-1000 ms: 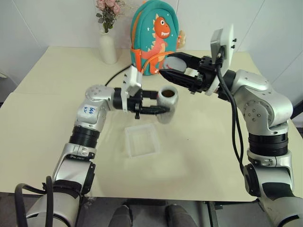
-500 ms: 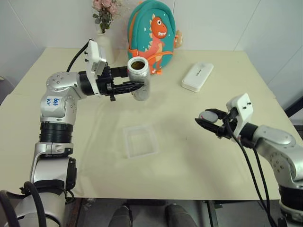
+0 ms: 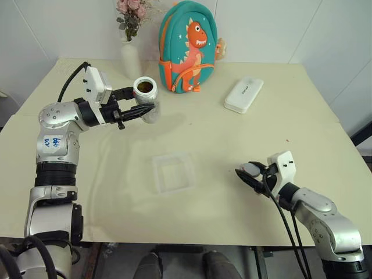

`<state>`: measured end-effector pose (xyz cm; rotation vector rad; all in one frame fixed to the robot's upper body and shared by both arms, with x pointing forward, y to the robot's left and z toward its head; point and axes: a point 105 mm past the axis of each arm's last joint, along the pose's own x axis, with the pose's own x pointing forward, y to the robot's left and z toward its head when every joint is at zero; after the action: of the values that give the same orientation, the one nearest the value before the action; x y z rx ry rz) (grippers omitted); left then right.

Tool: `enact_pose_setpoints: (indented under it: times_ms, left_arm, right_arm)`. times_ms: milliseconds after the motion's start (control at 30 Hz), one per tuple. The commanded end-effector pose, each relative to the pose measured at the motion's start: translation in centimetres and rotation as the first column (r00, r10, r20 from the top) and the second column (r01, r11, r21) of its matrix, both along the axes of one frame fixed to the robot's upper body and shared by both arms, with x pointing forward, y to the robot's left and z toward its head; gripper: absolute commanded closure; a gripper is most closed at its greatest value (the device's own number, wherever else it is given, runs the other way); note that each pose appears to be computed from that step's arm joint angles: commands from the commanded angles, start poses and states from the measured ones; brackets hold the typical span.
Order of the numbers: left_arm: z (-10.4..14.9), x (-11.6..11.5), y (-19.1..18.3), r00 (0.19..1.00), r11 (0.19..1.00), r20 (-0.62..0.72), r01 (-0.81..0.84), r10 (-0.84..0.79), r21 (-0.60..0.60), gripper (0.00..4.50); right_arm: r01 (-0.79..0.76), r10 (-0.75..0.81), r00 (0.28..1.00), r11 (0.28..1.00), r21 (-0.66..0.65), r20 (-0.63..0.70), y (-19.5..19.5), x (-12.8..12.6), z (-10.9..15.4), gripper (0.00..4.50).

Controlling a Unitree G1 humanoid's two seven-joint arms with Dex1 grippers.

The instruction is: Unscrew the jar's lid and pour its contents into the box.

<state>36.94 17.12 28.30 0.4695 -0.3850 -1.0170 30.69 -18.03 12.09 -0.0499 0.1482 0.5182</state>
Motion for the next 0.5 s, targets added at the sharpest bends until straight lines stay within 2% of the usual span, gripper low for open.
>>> enact_pose_setpoints:
  times_ms: [33, 67, 167, 300, 367, 500]
  left_arm:
    - [1.1, -0.3, 0.5, 0.992, 0.998, 0.122, -0.045, 0.040, 0.039, 2.53]
    - [1.2, -0.3, 0.5, 0.989, 0.998, 0.143, -0.054, 0.047, 0.045, 2.53]
    - [1.2, -0.2, 0.3, 0.981, 0.994, 0.190, -0.067, 0.050, 0.081, 2.53]
    - [0.0, -0.6, -0.8, 0.922, 0.948, 0.388, -0.127, 0.003, 0.292, 2.53]
    - [-0.5, -1.0, -1.5, 0.883, 0.912, 0.465, -0.145, -0.055, 0.383, 2.53]
    - [-1.3, -1.8, -2.5, 0.832, 0.877, 0.533, -0.134, -0.153, 0.461, 2.53]
  right_arm:
    - [0.015, -0.013, 0.998, 0.999, -0.029, 0.061, -0.5, 0.0, 1.0, 0.29]
    - [0.027, -0.024, 0.997, 0.999, -0.043, 0.067, -0.8, 0.1, 1.1, 0.02]
    - [0.014, -0.009, 0.996, 0.998, -0.058, 0.085, -1.1, 0.0, 1.8, 0.02]
    - [-0.197, 0.209, 0.967, 0.976, -0.093, 0.146, 0.0, -2.8, 4.6, 0.02]
    - [-0.242, 0.255, 0.955, 0.965, -0.102, 0.149, 0.1, -3.5, 5.4, 0.02]
    - [-0.280, 0.293, 0.945, 0.954, -0.105, 0.144, 0.0, -4.1, 6.2, 0.02]
